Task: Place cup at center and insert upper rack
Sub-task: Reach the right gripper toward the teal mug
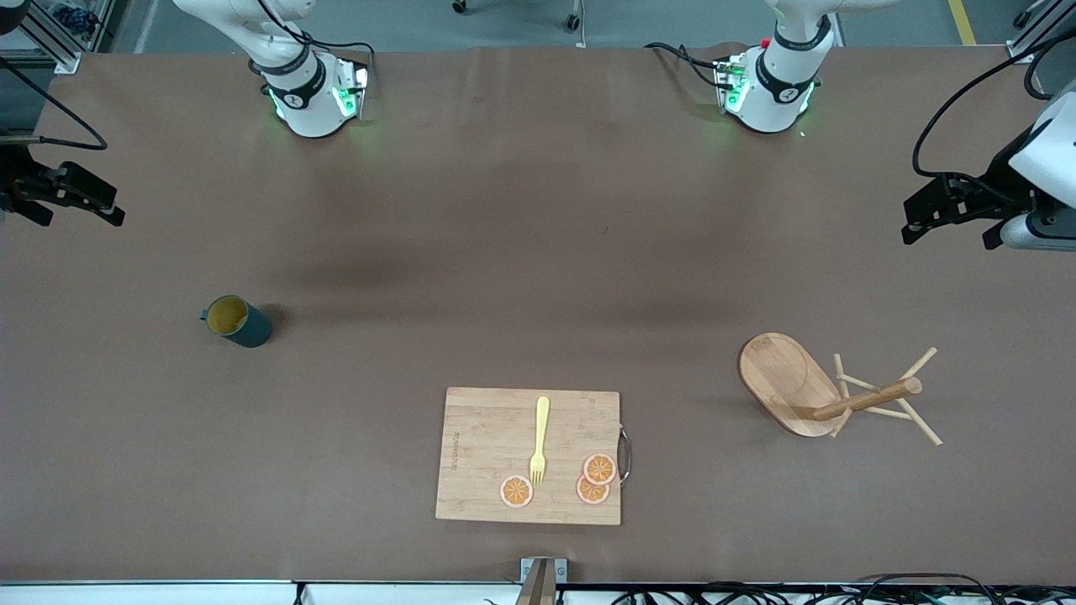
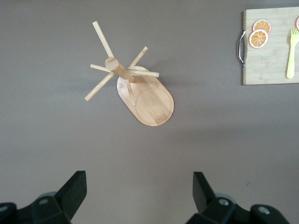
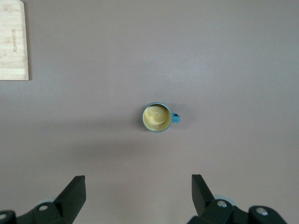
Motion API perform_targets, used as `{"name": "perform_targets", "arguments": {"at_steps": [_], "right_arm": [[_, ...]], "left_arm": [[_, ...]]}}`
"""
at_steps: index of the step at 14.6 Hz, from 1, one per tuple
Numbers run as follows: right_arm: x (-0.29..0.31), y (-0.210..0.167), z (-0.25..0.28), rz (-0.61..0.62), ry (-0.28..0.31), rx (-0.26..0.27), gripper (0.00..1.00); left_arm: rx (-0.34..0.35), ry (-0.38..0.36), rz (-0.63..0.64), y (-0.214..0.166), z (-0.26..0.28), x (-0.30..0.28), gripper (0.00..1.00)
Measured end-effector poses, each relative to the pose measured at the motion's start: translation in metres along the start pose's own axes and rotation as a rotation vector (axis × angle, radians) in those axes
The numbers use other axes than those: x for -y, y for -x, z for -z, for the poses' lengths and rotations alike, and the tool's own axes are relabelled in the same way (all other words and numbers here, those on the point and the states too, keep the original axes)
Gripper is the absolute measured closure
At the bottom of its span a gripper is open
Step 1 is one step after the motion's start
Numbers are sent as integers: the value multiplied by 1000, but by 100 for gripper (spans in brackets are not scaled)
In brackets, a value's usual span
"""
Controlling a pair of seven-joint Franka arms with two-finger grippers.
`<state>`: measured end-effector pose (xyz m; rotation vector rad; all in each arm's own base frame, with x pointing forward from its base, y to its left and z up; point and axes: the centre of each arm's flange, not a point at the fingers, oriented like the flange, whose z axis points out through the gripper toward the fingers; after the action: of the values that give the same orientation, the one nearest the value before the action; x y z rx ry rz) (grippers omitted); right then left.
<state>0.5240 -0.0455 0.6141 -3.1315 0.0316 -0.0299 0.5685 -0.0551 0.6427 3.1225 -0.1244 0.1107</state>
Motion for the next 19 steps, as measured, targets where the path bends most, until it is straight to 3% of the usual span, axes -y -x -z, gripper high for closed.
{"name": "perform_targets", "arguments": {"at_steps": [10, 14, 17, 19], "right_arm": [[-1, 3, -8, -3, -2, 36, 0], [4, -7, -51, 7, -6, 124, 0], [19, -30, -111, 25, -7, 215, 0], [25, -47, -156, 16, -6, 249, 0]], "left_arm": [[0, 0, -4, 0, 0, -3, 0], [0, 1, -12, 0, 0, -7, 0], [-1, 1, -11, 0, 1, -6, 0], [-1, 1, -11, 0, 1, -6, 0]]}}
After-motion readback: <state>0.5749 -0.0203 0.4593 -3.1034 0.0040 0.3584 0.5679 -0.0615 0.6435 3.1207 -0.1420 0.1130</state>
